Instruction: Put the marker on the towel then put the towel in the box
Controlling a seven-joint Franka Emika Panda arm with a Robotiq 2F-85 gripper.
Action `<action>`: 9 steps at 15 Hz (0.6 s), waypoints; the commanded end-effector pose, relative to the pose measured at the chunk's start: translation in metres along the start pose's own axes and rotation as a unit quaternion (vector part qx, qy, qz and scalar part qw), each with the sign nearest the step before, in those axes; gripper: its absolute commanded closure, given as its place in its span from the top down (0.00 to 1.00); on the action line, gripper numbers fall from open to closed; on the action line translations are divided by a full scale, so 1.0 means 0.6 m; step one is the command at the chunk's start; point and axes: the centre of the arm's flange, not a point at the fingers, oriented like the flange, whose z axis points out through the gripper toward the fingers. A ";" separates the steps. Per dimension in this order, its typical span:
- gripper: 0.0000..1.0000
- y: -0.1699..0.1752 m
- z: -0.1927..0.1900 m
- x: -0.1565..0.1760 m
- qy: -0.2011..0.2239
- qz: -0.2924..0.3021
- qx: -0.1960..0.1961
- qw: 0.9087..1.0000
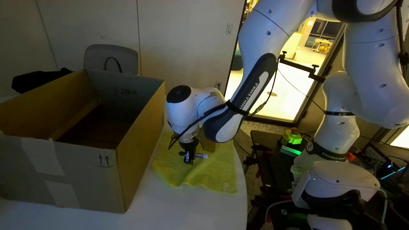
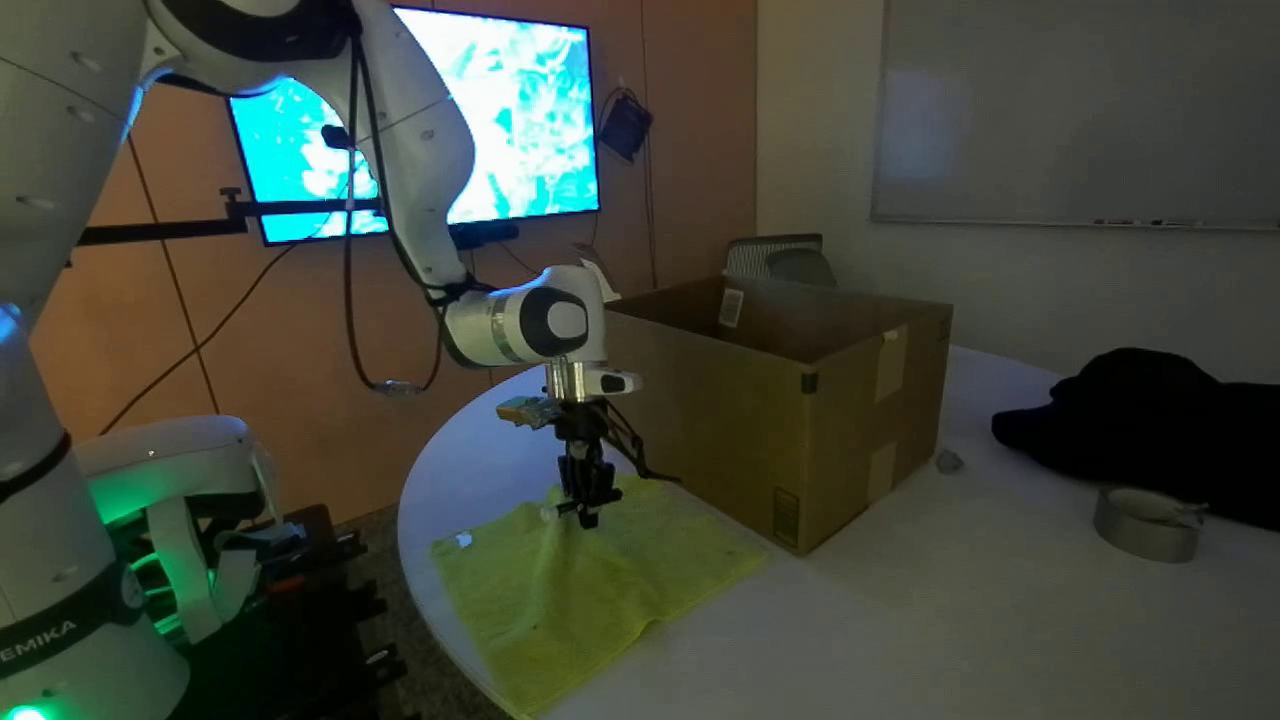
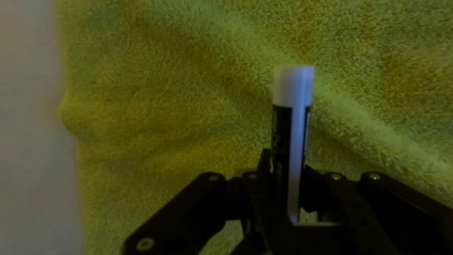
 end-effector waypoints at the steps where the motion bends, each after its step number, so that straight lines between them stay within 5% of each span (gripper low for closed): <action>1: 0.11 0.004 0.026 -0.004 -0.004 0.015 -0.009 1.000; 3: 0.13 0.008 0.032 -0.011 -0.008 0.022 -0.010 1.000; 4: 0.38 0.009 0.033 -0.013 -0.009 0.024 -0.009 1.000; 9: 0.67 0.024 0.006 -0.033 0.003 0.040 -0.008 0.999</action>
